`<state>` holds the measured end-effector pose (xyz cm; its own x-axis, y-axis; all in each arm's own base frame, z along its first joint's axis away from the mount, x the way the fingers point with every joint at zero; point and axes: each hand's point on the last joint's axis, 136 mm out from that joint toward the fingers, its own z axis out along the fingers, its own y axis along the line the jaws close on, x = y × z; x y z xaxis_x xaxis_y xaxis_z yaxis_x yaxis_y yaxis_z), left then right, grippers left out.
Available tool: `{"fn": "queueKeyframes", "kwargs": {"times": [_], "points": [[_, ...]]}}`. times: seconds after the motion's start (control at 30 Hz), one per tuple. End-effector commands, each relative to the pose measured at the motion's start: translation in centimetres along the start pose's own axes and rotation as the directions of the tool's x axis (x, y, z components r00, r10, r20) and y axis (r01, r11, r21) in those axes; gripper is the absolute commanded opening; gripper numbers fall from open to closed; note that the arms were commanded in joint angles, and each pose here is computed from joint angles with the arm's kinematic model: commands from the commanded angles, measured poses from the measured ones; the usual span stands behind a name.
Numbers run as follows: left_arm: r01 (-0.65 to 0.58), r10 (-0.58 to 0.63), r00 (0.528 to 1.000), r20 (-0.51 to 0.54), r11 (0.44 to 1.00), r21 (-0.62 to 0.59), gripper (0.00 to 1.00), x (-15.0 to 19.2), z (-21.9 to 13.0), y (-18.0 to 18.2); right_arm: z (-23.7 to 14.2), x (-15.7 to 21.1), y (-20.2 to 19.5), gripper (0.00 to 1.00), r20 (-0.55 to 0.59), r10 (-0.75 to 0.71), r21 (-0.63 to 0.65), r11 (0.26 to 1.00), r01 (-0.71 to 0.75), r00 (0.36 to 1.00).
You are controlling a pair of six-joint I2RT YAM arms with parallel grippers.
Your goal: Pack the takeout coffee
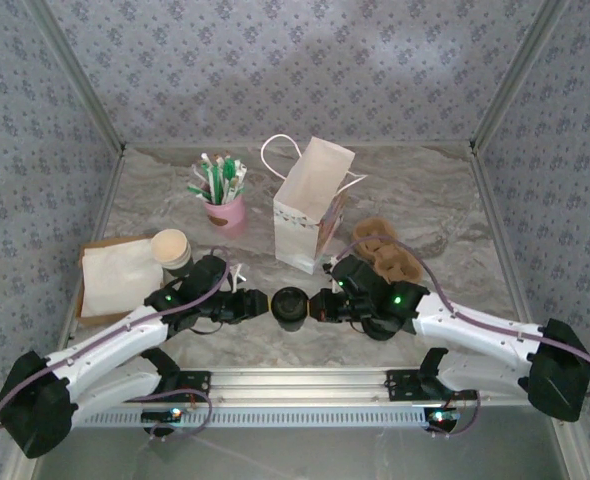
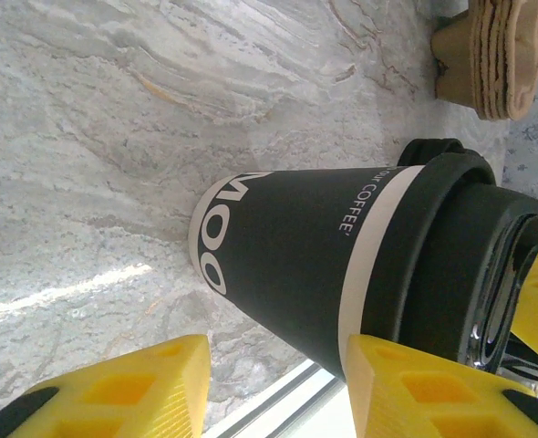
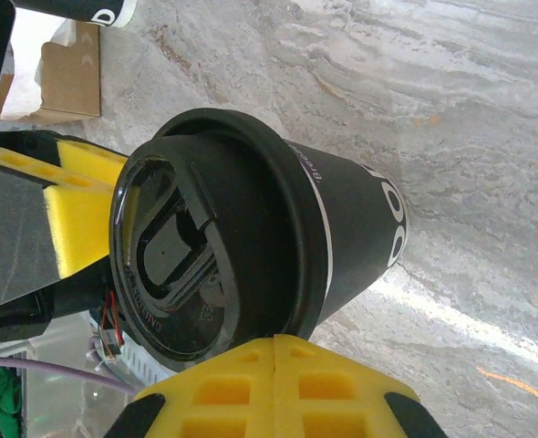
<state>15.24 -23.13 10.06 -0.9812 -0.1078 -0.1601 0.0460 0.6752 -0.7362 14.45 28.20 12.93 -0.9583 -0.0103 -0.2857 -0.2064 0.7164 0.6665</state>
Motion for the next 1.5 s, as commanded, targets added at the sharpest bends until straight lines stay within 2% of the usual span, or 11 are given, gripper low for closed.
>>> {"fn": "queueKeyframes", "kwargs": {"times": [0.0,0.37,0.47,0.67,0.73,0.97,1.3,1.47], "points": [[-0.040,0.040,0.999,0.016,0.998,0.044,0.44,-0.7,-0.3,-1.9,1.1,0.7,-1.3,0.00,-0.027,0.021,0.047,0.999,-0.019,0.999],[-0.060,0.060,0.997,0.040,0.998,0.010,0.44,-0.8,-1.3,-1.7,-0.1,-0.3,-0.5,0.01,0.009,-0.005,0.059,0.998,0.005,1.000],[-0.072,0.072,0.996,0.059,0.997,-0.005,0.45,-1.0,-2.1,-1.9,-1.3,-0.8,-0.2,0.10,0.044,-0.023,0.063,0.998,0.020,0.999],[-0.096,0.098,0.991,0.088,0.995,-0.028,0.63,-1.2,-3.7,-2.4,-1.8,-0.3,-1.6,0.37,0.067,-0.002,0.087,0.996,-0.004,0.998],[-0.107,0.110,0.989,0.094,0.994,-0.035,0.69,-1.3,-4.1,-2.6,-1.3,0.2,-2.3,0.40,0.070,0.015,0.080,0.997,-0.021,0.997],[-0.143,0.144,0.986,0.086,0.990,-0.020,0.85,-1.6,-4.3,-3.7,0.7,1.4,-4.6,0.38,0.073,0.048,0.079,0.995,-0.053,0.996],[-0.234,0.237,0.972,0.005,0.963,-0.132,0.96,-1.6,-3.5,-3.5,4.7,2.0,-5.7,0.35,0.020,0.022,0.103,0.994,-0.024,1.000],[-0.264,0.265,0.964,-0.013,0.949,-0.171,0.95,-1.5,-3.3,-3.5,6.2,1.9,-5.4,0.33,0.005,0.005,0.116,0.993,-0.006,1.000]]}}
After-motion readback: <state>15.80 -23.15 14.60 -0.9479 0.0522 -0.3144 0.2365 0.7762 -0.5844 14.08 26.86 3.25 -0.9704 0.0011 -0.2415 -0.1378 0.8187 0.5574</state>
